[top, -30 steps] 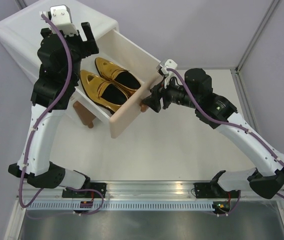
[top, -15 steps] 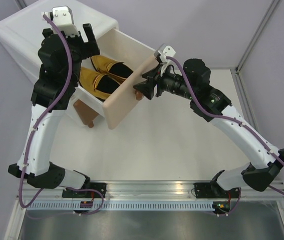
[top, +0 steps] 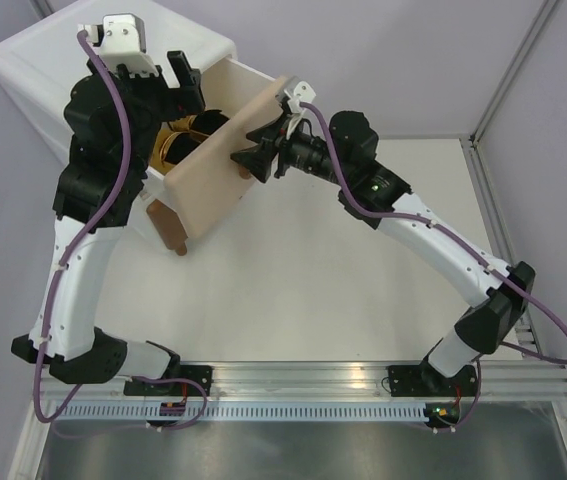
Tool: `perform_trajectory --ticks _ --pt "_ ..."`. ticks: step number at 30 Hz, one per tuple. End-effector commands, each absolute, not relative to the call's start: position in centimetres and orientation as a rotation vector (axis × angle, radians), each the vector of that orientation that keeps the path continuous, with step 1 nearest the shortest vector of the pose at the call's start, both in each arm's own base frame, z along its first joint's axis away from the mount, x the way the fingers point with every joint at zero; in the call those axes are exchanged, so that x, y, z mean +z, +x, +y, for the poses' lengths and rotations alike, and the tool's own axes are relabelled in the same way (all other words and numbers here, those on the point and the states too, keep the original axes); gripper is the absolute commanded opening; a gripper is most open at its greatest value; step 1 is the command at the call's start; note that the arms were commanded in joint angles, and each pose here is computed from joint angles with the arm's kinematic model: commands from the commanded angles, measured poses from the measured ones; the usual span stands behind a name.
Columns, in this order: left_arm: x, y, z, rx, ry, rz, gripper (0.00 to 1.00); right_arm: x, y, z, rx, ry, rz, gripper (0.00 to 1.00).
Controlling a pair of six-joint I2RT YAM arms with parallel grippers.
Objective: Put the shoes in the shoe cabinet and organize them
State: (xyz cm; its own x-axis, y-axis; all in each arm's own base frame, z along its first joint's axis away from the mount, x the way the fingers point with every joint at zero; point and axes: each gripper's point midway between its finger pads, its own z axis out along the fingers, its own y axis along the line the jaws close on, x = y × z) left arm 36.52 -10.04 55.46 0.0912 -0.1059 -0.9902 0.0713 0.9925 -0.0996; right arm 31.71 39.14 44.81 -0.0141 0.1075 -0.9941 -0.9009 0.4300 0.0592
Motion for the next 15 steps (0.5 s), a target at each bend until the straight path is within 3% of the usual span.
perform_trajectory --ticks 1,8,15 --pt "56.9 34.5 -11.0 -0.241 0.012 1.435 0.95 47.7 32.7 41.0 0.990 -0.730 1.204 0.63" --pt "56.7 33.1 -12.9 -0.331 0.136 1.428 0.97 50.0 35.3 42.0 0.931 -0.641 1.140 0.66" --pt "56.0 31.8 -14.7 -0.426 0.232 1.432 0.97 53.3 35.7 37.4 0.778 -0.538 1.119 0.70"
